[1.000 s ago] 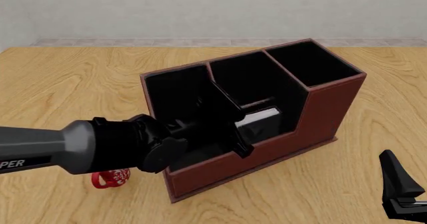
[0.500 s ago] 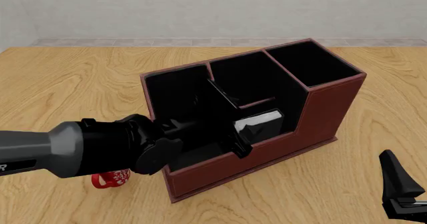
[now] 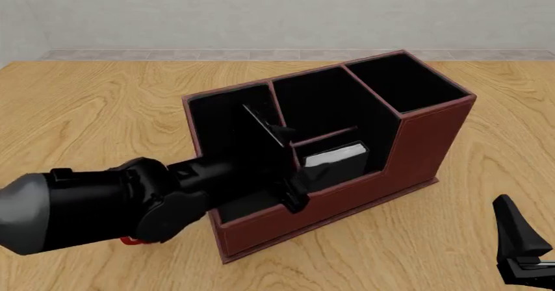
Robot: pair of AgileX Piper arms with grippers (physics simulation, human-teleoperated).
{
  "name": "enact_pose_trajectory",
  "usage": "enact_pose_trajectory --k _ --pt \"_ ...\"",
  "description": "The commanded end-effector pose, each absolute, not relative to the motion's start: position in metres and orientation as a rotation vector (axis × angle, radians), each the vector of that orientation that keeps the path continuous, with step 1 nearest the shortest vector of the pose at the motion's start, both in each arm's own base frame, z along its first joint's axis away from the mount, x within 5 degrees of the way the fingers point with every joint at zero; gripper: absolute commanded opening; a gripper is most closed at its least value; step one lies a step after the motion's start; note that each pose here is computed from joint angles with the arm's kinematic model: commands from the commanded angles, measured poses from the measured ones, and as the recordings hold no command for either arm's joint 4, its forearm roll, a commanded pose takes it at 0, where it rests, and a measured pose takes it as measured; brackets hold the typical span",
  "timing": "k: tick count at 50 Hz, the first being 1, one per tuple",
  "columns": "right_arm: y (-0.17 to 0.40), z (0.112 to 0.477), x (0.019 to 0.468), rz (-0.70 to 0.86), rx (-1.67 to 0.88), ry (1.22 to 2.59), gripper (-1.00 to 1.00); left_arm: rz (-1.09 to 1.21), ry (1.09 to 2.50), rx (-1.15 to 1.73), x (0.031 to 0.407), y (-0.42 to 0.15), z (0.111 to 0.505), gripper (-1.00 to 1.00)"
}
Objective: Pick up the book and place it in the back compartment of the caddy.
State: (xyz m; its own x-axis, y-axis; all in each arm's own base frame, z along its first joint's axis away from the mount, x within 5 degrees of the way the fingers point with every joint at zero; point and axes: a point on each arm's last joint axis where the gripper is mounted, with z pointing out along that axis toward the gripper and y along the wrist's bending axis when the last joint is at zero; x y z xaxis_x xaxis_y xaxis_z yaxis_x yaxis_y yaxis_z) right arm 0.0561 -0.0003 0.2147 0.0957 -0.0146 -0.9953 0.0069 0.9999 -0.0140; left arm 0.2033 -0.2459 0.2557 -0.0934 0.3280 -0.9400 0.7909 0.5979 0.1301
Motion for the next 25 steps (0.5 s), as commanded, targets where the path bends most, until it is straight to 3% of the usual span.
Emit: enact_pose_trajectory --k 1,25 --pt "0.000 0.215 0.056 -0.016 -0.006 1.475 1.00 -0.516 1.662 0.908 0.189 -0.227 0.266 1.00" --pt "0.000 0.215 0.056 -0.016 -0.006 1.475 1.00 -0.476 1.607 0.764 0.148 -0.144 0.296 1.00"
